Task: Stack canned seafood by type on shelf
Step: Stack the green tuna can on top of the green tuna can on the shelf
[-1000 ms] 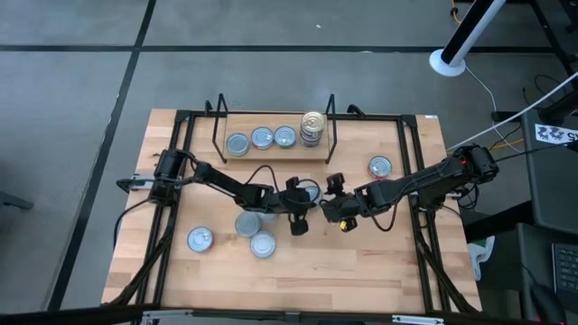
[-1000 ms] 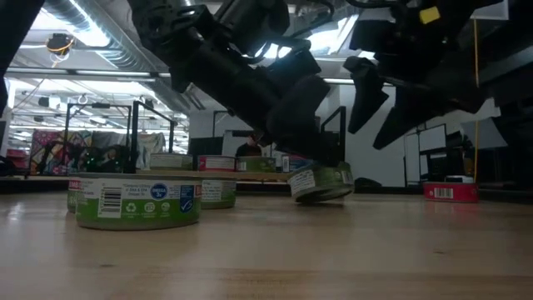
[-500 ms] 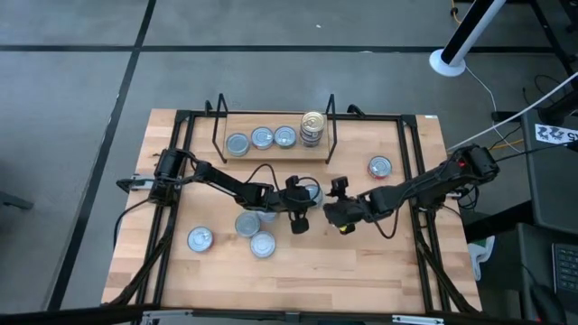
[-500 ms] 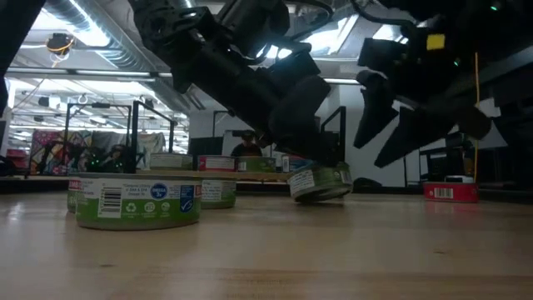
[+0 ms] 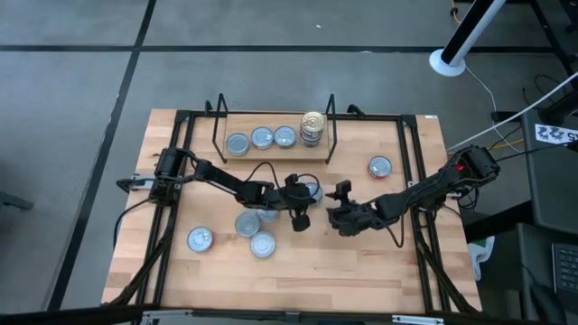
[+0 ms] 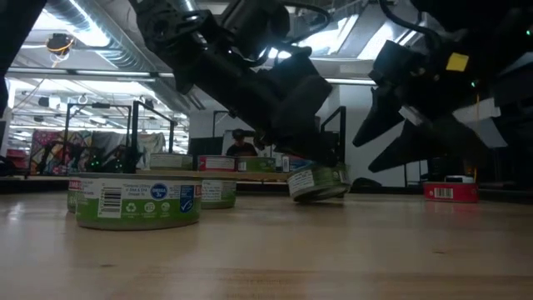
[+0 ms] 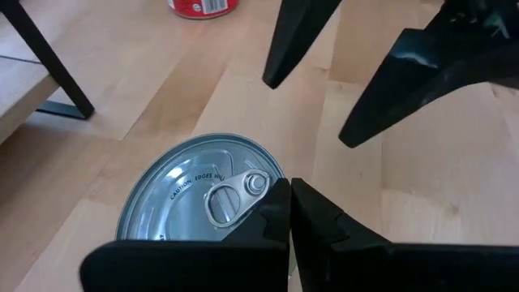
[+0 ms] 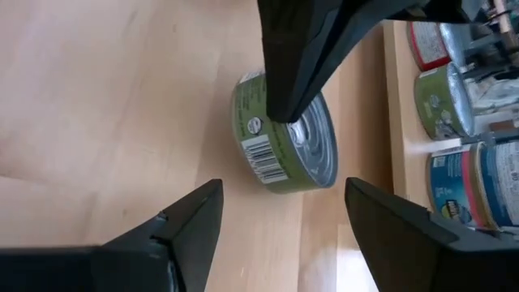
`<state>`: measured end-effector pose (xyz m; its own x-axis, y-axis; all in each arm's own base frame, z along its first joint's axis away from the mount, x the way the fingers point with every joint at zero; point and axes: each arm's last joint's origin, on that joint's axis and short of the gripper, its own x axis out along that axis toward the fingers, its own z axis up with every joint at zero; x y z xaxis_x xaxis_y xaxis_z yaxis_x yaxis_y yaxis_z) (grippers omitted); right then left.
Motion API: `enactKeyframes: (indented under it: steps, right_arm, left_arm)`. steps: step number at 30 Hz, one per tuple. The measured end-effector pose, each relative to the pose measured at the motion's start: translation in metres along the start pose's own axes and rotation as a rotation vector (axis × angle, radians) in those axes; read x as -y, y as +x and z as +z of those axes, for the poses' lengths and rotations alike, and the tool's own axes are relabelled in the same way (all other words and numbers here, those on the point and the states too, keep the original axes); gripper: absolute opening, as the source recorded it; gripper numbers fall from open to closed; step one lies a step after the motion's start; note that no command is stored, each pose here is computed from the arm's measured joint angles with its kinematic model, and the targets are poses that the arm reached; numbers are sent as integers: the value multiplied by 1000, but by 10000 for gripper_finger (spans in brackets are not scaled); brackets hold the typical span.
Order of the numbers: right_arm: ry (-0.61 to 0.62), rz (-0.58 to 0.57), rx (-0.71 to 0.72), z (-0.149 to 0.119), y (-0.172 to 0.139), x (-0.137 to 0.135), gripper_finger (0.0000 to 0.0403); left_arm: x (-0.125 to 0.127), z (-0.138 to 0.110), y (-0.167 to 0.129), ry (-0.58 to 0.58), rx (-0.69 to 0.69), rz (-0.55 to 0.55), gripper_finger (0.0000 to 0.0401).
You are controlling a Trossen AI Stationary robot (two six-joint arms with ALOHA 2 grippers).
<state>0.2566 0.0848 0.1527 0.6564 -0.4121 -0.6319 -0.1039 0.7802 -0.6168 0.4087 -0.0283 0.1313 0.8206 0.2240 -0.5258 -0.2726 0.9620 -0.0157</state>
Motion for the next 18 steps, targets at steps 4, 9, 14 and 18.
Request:
enactKeyframes:
  steps: [4,9,14,18]
  right_arm:
    - [-19,-24,19,-4,2,-2,259]
    - [-23,-35,49,-6,3,-3,259]
    - [-33,-39,72,-6,4,-4,259]
    - [-41,-23,69,-7,7,-6,259]
  left_arm:
    - [-1,1,0,-16,6,-1,0]
    - [0,2,0,-25,15,-7,0]
    - [0,2,0,-34,17,-7,0]
    - [0,3,0,-38,24,-8,0]
